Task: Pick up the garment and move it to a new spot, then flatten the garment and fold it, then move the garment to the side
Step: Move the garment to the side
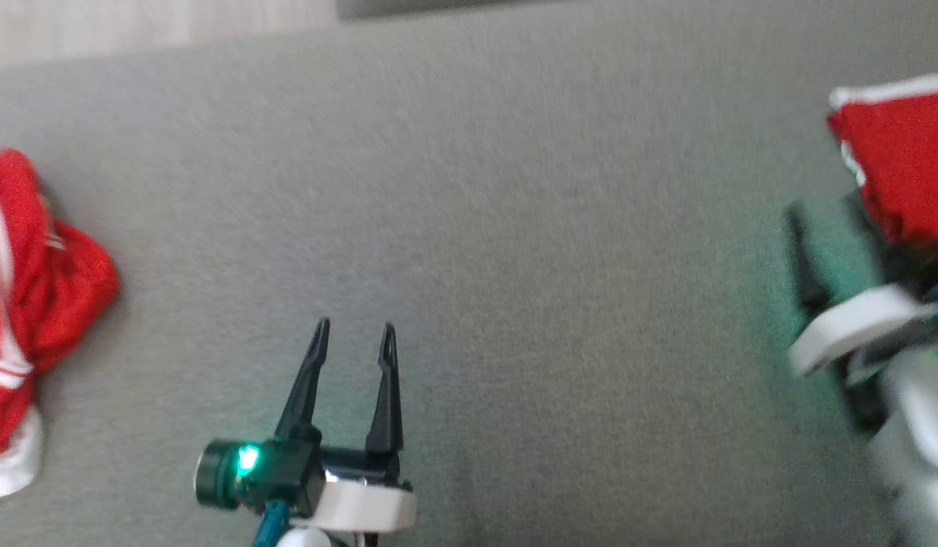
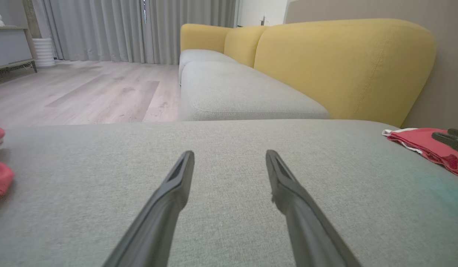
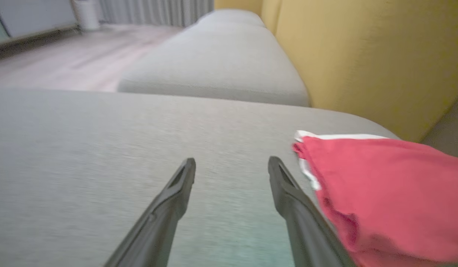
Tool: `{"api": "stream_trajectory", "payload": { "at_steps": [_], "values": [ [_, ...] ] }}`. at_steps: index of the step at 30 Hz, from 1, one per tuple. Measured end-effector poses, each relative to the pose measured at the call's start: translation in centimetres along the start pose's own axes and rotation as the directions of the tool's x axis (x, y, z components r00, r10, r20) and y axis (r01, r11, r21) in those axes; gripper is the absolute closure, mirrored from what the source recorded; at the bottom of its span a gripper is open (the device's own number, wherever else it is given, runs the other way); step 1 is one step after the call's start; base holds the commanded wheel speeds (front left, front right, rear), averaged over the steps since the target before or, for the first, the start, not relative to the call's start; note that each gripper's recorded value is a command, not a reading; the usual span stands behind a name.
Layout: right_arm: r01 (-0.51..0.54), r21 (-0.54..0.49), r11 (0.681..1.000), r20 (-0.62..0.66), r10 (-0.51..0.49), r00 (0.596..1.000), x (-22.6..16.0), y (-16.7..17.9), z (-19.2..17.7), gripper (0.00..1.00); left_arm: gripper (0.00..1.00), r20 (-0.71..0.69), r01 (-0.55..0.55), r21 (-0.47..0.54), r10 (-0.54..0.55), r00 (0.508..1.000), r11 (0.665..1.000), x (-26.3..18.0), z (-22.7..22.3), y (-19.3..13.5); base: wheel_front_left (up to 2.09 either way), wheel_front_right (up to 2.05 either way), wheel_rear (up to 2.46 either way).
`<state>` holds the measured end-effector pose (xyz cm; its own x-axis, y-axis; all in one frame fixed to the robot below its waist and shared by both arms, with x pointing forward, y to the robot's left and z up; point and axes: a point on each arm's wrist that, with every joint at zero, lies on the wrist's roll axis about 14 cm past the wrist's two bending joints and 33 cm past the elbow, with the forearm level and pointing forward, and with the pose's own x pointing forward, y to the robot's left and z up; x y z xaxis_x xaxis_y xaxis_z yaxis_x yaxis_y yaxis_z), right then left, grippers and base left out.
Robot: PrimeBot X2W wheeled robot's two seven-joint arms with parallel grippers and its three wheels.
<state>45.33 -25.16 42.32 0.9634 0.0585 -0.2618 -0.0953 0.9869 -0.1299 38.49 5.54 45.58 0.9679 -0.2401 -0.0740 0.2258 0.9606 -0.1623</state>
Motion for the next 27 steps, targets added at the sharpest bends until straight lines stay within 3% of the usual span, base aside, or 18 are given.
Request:
{"api": "stream_trajectory", "payload": {
  "at_steps": [5,9,16,22,27],
  "values": [
    [-0.113,0.115,0.987,0.112,0.100,0.989,-3.2,6.6,2.1,0.00,0.00,0.046,-0.041,0.015,0.040,0.998,0.999,-2.9,1.7,0.6,0.00,0.00,0.00],
    [-0.156,0.178,0.971,0.225,0.114,0.968,-6.2,9.5,4.7,0.00,0.00,0.086,-0.093,0.022,0.091,0.992,0.995,-5.3,2.9,1.8,0.00,0.00,0.00],
    [-0.113,0.191,0.975,0.337,0.043,0.941,-11.0,9.2,6.7,0.00,0.00,0.159,-0.149,0.049,0.140,0.977,0.988,-8.3,4.7,3.3,0.00,0.00,0.00],
    [-0.109,0.179,0.978,0.264,0.059,0.963,-14.1,10.3,3.2,0.00,0.00,0.150,-0.200,0.056,0.190,0.970,0.978,-10.3,3.9,4.9,0.00,0.00,0.00],
    [-0.112,0.170,0.979,0.272,0.062,0.960,-14.4,10.3,3.3,0.00,0.00,0.142,-0.222,0.066,0.211,0.967,0.973,-10.8,3.5,5.7,0.00,0.00,0.00]
  ]
}}
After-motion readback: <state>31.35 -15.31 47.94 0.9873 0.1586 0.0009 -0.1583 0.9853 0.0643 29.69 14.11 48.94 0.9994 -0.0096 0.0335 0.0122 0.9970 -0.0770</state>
